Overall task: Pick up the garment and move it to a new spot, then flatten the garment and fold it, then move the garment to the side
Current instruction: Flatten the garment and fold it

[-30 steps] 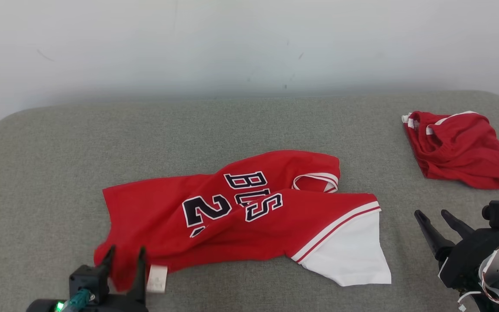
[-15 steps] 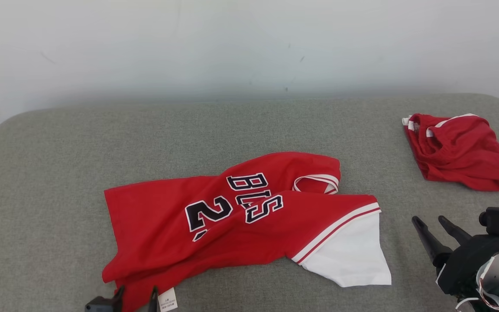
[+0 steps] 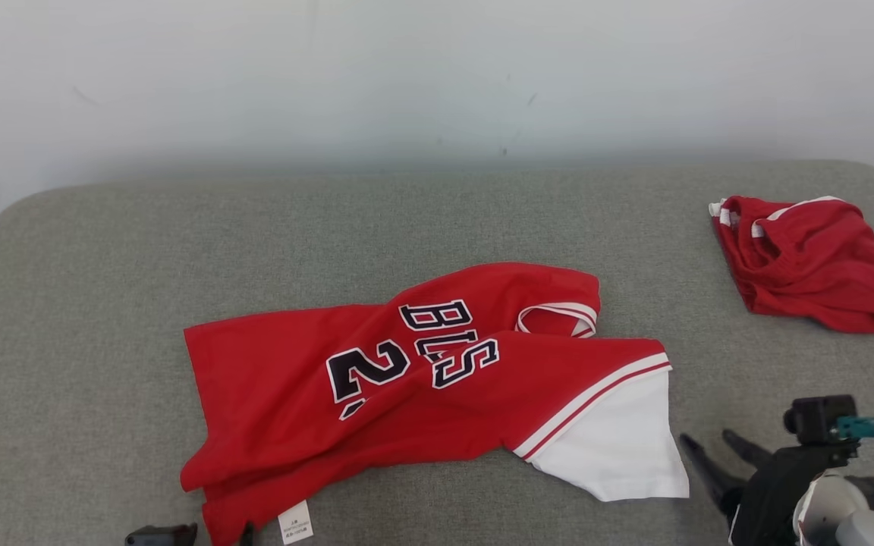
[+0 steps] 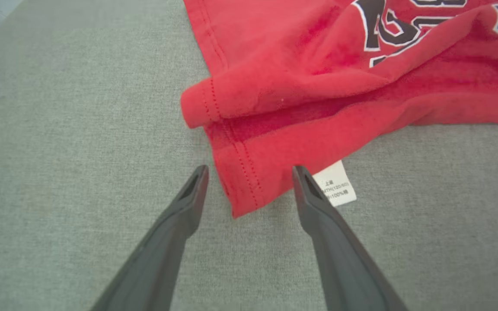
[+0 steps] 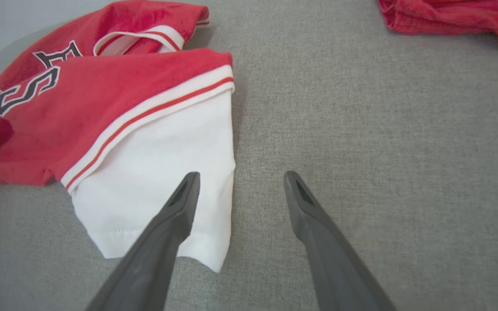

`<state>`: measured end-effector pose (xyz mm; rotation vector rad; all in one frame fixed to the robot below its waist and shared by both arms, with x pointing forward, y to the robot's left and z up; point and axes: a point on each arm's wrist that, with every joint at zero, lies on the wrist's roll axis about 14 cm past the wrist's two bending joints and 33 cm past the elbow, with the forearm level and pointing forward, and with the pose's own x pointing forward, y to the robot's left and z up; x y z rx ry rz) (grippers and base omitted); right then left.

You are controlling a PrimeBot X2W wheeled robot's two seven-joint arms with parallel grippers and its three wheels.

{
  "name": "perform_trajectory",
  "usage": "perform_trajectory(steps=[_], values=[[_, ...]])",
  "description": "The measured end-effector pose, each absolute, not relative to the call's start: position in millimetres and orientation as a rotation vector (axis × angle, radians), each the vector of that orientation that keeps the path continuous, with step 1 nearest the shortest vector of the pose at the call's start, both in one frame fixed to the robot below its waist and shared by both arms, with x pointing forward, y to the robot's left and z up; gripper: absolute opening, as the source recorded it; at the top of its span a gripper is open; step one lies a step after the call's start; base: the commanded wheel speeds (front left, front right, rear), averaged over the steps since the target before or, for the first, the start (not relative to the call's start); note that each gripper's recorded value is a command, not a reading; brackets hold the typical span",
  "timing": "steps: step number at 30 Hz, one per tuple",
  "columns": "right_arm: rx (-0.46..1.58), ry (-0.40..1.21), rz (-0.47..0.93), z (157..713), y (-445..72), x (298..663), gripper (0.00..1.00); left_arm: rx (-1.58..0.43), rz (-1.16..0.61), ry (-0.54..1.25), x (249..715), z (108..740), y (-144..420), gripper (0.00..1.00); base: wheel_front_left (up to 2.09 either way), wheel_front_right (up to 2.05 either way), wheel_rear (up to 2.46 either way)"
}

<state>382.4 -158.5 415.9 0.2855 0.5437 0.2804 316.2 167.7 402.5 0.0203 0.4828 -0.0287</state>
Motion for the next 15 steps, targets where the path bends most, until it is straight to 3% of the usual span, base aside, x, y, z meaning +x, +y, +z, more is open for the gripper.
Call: perform_trajectory(steps=[15], values=[[0.221, 0.738, 0.368, 381, -126, 370, 1.0, -0.089, -0.004, 0.636, 315, 378, 168, 1.0, 0.0, 0.0, 0.0]])
